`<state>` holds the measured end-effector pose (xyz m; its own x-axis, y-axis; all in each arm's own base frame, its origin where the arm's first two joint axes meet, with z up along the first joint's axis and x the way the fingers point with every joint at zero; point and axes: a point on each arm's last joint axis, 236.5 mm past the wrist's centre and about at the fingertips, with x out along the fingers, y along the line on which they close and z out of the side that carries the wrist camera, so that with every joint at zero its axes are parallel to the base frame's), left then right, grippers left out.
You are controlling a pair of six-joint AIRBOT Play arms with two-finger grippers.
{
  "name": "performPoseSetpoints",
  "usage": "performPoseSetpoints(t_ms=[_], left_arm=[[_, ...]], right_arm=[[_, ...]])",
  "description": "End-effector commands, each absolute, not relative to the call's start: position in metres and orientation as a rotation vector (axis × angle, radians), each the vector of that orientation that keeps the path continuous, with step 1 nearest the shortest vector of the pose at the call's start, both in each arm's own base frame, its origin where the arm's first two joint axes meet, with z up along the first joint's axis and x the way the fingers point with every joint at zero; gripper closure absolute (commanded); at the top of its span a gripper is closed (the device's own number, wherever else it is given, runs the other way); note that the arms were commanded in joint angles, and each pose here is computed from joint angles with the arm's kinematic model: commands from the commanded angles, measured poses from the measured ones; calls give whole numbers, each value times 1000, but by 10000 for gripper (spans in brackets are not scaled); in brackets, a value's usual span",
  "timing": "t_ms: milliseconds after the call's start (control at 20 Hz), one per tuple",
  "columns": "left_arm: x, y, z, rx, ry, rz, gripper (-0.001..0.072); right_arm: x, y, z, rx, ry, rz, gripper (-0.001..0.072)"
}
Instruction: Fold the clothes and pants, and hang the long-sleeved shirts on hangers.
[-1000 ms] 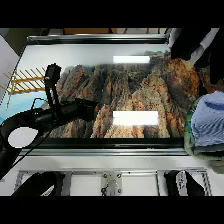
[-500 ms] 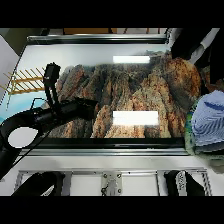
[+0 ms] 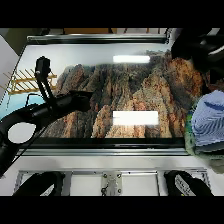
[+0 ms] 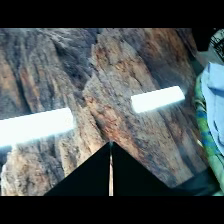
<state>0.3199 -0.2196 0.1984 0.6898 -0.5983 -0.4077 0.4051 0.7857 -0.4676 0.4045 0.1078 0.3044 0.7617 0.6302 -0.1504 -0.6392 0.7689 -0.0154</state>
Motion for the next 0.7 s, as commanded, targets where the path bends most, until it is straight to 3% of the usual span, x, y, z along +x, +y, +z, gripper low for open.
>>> performPoseSetpoints(t_ms=[0,150,300,650], left_arm=[[340,-203,185,-375,598,-506,692],[347,-204,157,-360,680,-486,692],[344,-212,133,-245,819,-520,693],[352,-227,127,-153,951,-578,693]], right_arm=[[391,200,217,-303,382,856,52],[375,258,183,-242,495,950,52],[360,293,156,-177,598,1012,51],[342,319,143,-185,634,1082,56]])
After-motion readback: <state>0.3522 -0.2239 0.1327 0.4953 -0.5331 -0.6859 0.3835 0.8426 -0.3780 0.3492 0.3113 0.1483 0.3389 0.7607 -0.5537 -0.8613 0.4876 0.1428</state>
